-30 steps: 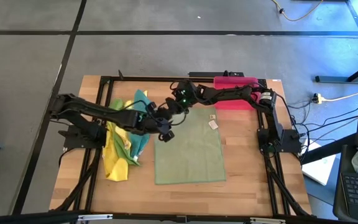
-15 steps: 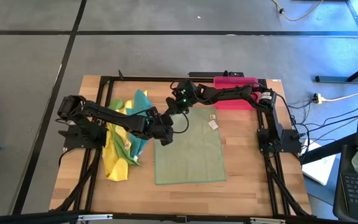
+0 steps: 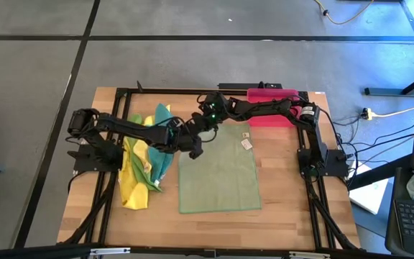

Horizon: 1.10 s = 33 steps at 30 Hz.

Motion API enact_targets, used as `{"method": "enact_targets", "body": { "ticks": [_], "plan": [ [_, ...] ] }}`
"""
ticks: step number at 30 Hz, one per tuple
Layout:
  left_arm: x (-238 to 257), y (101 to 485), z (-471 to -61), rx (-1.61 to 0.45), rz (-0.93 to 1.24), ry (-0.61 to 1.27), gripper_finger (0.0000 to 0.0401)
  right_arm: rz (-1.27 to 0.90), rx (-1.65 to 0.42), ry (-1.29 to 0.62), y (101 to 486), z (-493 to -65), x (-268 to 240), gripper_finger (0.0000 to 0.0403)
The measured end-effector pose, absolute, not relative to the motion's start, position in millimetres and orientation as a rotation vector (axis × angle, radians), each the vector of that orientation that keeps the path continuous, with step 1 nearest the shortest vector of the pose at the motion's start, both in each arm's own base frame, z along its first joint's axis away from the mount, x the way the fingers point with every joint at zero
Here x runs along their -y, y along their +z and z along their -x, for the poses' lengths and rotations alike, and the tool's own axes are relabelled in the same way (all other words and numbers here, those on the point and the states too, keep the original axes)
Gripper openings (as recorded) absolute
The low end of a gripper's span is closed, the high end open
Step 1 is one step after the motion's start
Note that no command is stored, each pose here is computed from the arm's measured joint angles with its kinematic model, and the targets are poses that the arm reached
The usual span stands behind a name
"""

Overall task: Fold microfiber towels
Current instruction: Fold the light green towel

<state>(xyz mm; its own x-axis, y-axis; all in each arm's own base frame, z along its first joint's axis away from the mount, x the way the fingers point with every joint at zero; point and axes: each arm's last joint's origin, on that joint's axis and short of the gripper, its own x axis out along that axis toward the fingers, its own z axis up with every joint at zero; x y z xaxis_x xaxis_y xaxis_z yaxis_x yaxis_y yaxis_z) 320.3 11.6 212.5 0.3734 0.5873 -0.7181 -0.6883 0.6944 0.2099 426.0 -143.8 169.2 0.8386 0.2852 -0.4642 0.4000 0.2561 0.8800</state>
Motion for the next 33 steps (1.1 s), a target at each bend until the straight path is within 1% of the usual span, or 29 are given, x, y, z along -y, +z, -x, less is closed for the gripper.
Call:
{"method": "enact_targets", "body": {
  "ticks": [5, 12, 17, 33],
  "plan": [
    [-19.0, 212.3, -320.4, -0.872, 0.152, 0.819, 0.0165, -1.336, -0.617, -0.086, 169.2, -425.7, 144.6, 0.0021],
    [-15.2, 211.6, -321.2, -0.88, 0.209, 0.777, 0.0165, -1.335, -0.62, -0.085, 168.7, -425.0, 145.5, 0.0012],
    [-12.8, 209.6, -322.0, -0.882, 0.188, 0.782, 0.0165, -1.347, -0.618, -0.095, 168.6, -425.1, 145.3, 0.0018],
    [-11.7, 209.0, -321.0, -0.891, 0.165, 0.793, 0.0165, -1.592, -0.628, -0.18, 167.7, -424.3, 146.4, 0.0012]
  ]
}}
